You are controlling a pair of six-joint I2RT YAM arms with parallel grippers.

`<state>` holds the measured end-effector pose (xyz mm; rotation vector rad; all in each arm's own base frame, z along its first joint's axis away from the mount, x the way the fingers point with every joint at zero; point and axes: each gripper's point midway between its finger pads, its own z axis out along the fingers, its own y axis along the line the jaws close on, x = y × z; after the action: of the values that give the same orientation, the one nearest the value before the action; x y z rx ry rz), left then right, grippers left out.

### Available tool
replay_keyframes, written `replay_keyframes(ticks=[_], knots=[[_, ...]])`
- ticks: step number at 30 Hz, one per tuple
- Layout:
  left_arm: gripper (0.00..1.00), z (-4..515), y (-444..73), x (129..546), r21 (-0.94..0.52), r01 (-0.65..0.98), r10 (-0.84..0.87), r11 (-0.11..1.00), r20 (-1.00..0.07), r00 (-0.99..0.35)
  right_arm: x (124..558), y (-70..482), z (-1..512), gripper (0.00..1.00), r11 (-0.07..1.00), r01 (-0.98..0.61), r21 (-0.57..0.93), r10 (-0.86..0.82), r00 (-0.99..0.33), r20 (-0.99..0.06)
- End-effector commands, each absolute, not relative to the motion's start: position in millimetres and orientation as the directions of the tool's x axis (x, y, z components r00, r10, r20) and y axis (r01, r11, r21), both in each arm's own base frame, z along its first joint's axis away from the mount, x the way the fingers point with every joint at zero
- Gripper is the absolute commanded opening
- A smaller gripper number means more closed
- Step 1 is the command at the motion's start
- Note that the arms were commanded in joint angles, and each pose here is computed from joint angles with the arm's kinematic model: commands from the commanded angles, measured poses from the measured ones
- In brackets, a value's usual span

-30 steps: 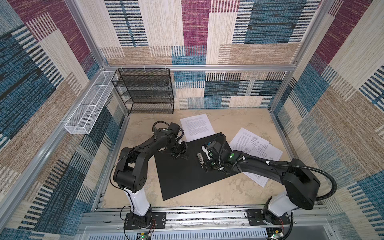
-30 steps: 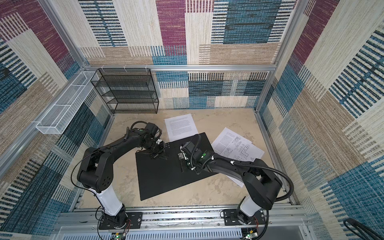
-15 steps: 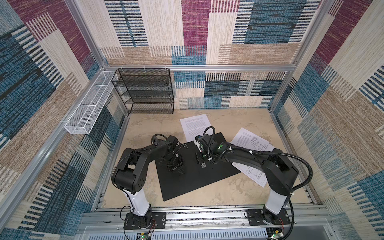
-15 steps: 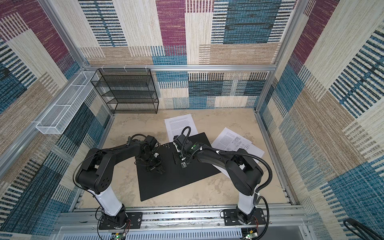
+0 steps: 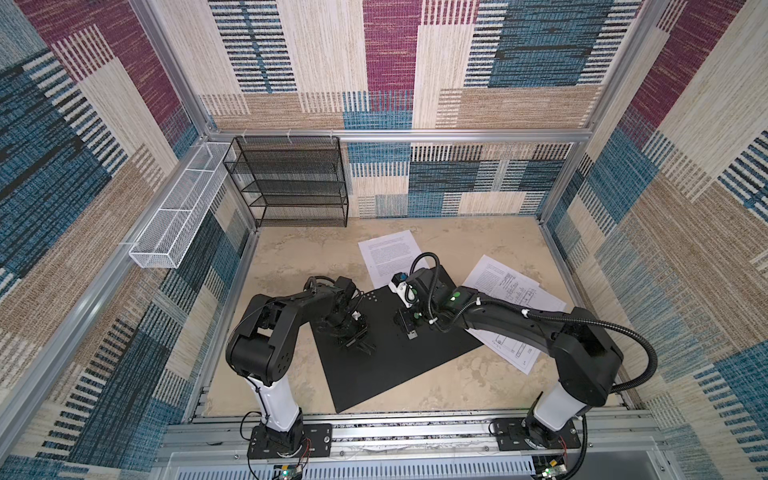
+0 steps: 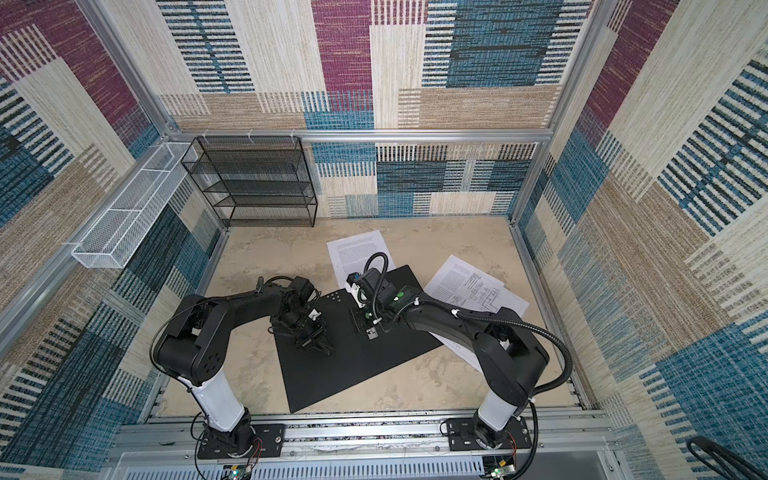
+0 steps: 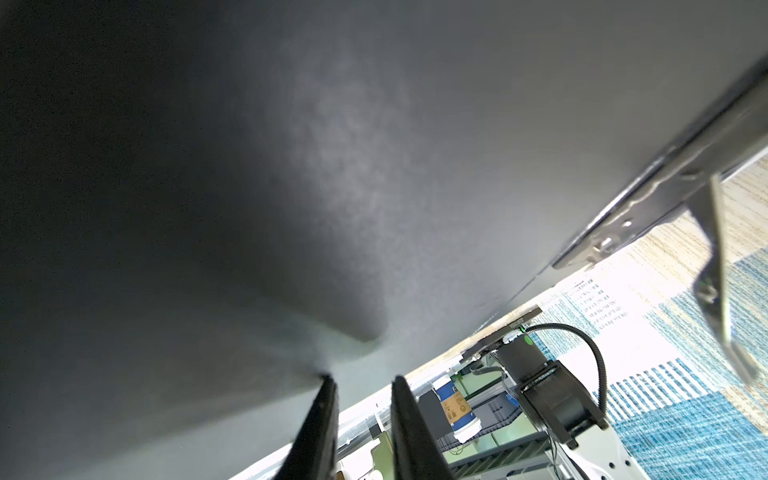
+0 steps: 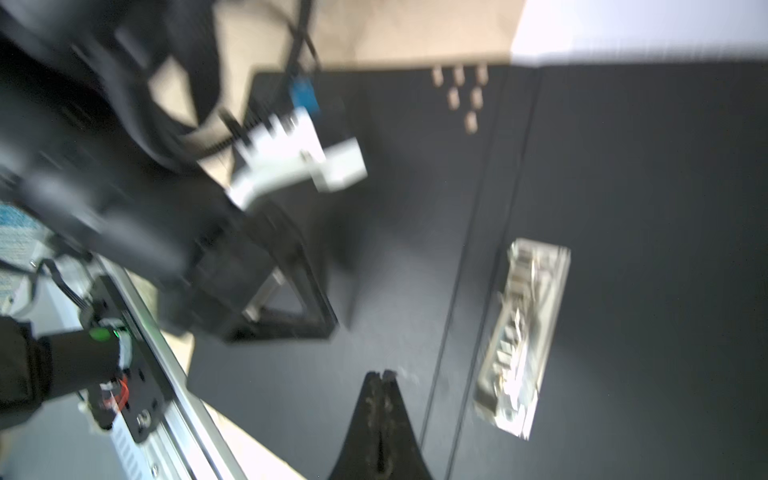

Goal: Put the files into the folder

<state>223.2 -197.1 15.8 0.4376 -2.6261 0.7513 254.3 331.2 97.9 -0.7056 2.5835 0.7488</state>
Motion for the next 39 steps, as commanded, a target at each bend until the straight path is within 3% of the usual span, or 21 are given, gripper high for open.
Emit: replay_keyframes(ticks=[1, 17, 34, 39], knots=[[0.24, -20, -157, 231, -0.233, -0.362, -0.281, 0.902, 0.318, -0.905, 236, 320, 79, 0.05, 0.744, -0.523, 0.417, -0.367, -0.840, -0.399], [0.24, -17, -138, 242, -0.152, -0.343, -0.288, 0.927, 0.299, -0.910, 256, 314, 66, 0.22, 0.740, -0.513, 0.435, -0.332, -0.841, -0.427], [0.24, -20, -133, 238, -0.134, -0.337, -0.286, 0.932, 0.303, -0.909, 304, 325, 67, 0.07, 0.763, -0.519, 0.386, -0.325, -0.824, -0.465], [0.23, -21, -133, 236, -0.134, -0.337, -0.285, 0.932, 0.305, -0.909, 323, 338, 74, 0.07, 0.757, -0.537, 0.372, -0.331, -0.806, -0.491]])
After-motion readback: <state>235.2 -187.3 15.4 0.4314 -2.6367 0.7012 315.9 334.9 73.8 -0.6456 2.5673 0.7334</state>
